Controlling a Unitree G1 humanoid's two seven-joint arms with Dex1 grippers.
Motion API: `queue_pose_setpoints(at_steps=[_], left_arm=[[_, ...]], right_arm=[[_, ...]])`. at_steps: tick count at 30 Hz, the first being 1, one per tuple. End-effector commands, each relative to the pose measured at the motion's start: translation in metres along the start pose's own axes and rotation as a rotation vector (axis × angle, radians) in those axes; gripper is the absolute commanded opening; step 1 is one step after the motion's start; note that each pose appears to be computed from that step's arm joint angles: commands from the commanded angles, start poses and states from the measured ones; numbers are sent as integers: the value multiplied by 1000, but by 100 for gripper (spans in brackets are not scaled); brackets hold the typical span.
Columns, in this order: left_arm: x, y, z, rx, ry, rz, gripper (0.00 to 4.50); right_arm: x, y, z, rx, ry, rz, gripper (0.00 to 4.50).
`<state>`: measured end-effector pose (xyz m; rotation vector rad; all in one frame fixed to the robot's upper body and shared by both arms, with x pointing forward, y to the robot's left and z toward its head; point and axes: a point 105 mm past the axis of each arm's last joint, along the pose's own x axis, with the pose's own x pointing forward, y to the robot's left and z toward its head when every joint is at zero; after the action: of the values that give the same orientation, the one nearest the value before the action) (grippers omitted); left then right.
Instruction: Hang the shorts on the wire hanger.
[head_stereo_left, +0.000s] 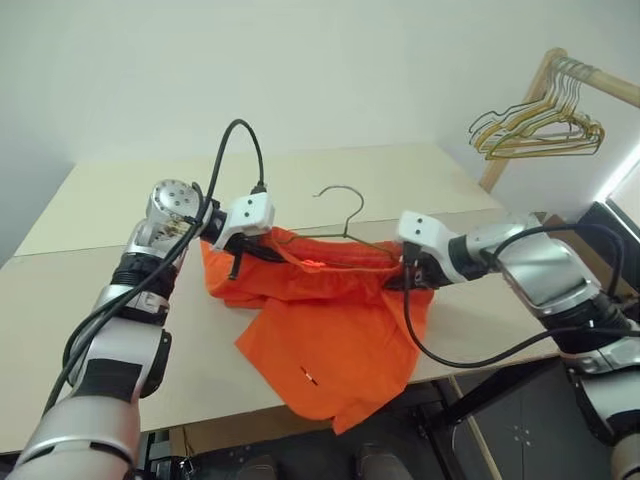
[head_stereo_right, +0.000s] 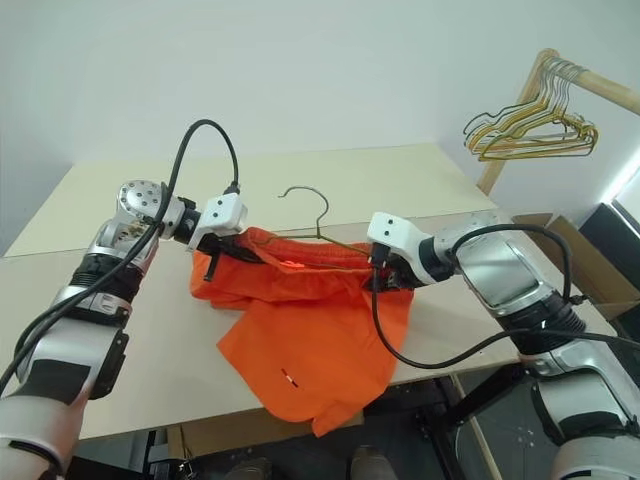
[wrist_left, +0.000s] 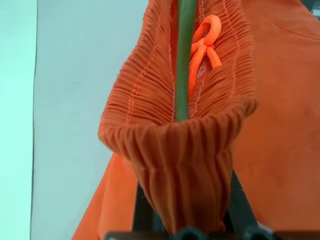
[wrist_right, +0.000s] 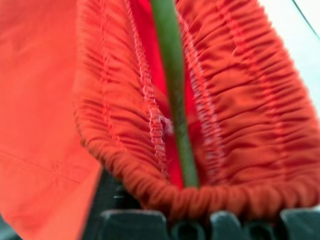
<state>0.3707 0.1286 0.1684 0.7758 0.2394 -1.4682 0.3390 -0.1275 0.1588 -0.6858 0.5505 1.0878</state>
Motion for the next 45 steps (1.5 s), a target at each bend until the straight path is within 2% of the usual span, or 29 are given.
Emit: queue_pose_setpoints(at_steps=[1,3,7,12,17,21,22,24,28,31,37,45], left_arm=[[-9,4,13,45,-30,27,0],[-9,2,12,52,-25,18,0],[-10,0,12,78,-32,1,0],[-16,2,15,115,-23,-7,136],[-33,21,34,104,-149,125,303],[-53,18,49,117,-245,161,431],[-54,16,51,119,-252,162,448],[-62,12,58,138,-310,211,448],[-67,8,79,36,-461,336,448],[-60,-6,101,-51,-604,379,448],[-33,-36,139,-143,-802,410,448],[-23,-40,161,-230,-923,445,448]], right_arm=[[-9,-5,14,-66,-27,-17,40],[-11,-1,14,-89,-26,1,3],[-14,10,12,-116,-24,45,3],[-20,25,9,-91,-50,114,0],[-29,37,-7,3,-61,138,0],[-39,43,-19,131,-82,114,0],[-41,44,-21,144,-84,106,0],[-47,47,-27,211,-95,78,0],[-58,48,-44,351,-100,-16,0],[-69,48,-55,434,-93,-104,0],[-95,44,-68,652,-150,-345,0],[-133,40,-99,860,-241,-697,0]])
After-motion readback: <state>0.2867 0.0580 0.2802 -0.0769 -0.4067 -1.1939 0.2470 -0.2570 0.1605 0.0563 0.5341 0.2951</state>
